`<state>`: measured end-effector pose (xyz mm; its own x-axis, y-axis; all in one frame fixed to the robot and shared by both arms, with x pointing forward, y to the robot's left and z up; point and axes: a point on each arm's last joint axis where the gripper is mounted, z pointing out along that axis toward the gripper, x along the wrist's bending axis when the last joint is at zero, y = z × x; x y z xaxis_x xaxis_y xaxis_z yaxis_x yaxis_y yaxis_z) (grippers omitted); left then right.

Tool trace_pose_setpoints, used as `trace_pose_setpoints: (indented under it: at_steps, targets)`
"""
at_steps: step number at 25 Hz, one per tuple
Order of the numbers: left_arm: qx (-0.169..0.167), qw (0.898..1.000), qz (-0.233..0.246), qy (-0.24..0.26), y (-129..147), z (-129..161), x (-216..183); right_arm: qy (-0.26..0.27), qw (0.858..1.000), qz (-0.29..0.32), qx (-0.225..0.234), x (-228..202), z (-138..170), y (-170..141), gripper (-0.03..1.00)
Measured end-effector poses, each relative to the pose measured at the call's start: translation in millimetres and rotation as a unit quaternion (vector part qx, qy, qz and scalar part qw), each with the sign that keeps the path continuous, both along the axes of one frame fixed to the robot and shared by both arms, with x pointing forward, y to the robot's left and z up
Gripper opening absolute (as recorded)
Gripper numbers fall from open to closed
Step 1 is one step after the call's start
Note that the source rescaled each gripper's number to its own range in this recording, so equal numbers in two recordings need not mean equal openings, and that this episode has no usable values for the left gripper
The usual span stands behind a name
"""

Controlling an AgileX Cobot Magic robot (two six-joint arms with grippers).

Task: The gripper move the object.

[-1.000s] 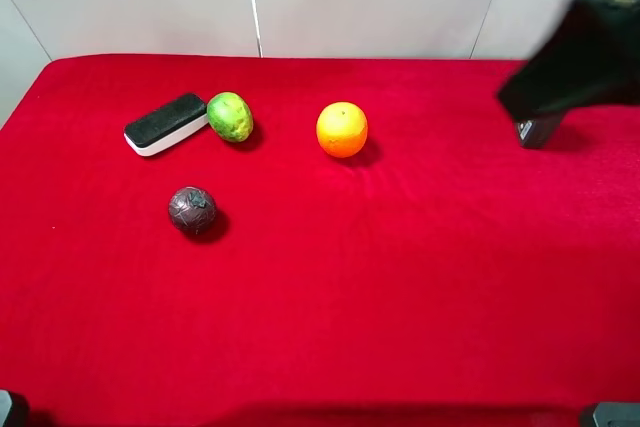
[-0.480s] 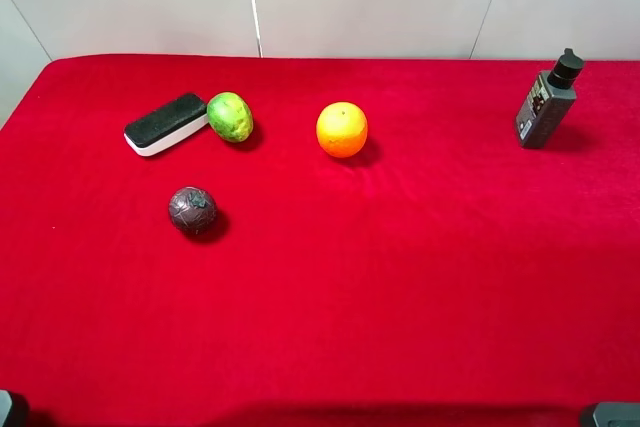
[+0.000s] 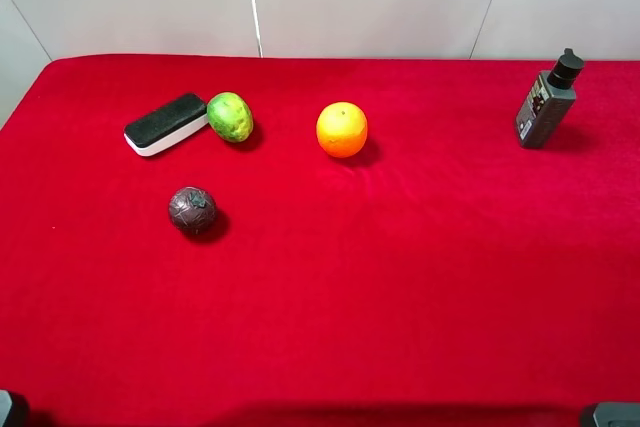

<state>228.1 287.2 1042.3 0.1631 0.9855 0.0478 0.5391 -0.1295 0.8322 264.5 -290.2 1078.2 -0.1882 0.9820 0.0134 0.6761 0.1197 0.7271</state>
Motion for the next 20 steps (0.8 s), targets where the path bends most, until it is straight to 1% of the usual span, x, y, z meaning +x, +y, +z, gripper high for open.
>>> trace_pose_setpoints:
  at_steps: [4, 9, 20]
  targets:
    - [0.0, 1.0, 0.0, 0.0, 0, 0, 0, -0.064, 0.997, -0.043, 0.006, -13, -13, -3, 0.99]
    - [0.0, 1.0, 0.0, 0.0, 0, 0, 0, -0.148, 0.986, -0.07, 0.012, -29, -23, -3, 0.99]
    - [0.0, 1.0, 0.0, 0.0, 0, 0, 0, -0.164, 0.984, -0.071, 0.013, -30, -22, -3, 0.99]
